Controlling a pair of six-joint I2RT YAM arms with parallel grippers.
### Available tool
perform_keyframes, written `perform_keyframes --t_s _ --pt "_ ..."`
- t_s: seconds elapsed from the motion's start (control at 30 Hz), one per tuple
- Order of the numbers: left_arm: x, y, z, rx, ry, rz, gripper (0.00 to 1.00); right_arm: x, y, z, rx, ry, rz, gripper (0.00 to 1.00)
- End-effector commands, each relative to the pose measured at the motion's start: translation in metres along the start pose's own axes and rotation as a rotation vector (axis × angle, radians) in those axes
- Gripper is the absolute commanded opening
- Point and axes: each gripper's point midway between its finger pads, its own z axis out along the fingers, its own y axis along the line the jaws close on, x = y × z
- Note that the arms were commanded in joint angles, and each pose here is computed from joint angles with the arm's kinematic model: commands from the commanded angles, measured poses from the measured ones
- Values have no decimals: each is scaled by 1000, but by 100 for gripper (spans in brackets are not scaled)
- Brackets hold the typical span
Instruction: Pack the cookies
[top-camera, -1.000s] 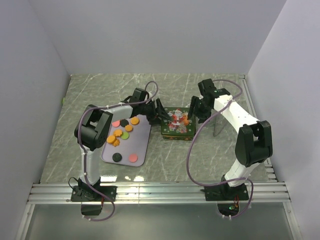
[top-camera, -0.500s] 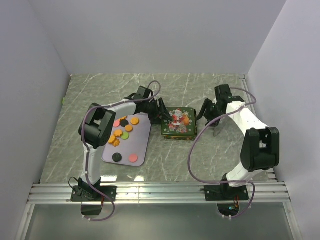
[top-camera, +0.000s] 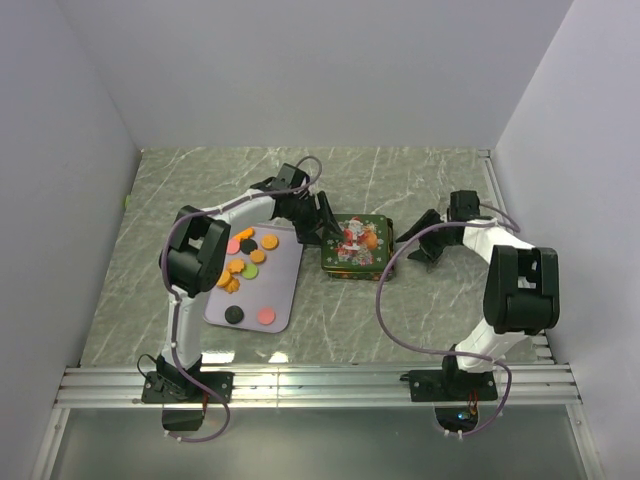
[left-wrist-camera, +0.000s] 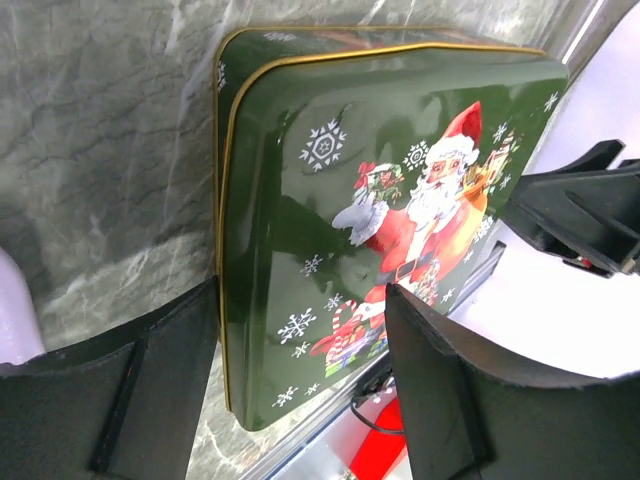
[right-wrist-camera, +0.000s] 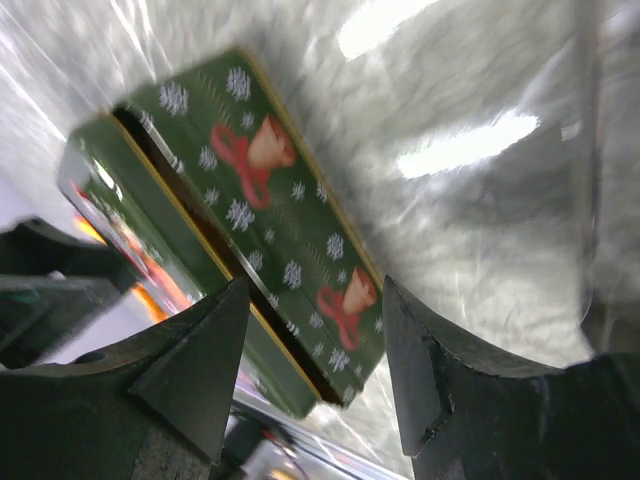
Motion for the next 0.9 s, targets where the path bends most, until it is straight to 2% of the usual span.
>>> perform_keyframes --t_s 0.0,0.23,0.57,0.87 --pt "-2 -9 2 -32 -9 40 72 -17 11 1 -139 -31 79 63" --pt "-2 -20 5 -46 -4 50 71 -21 4 13 -158 -16 149 58" --pt "0 -20 13 -69 11 47 70 6 1 34 -123 73 129 40" --pt "-1 -33 14 -89 13 65 72 20 11 42 -117 115 99 36"
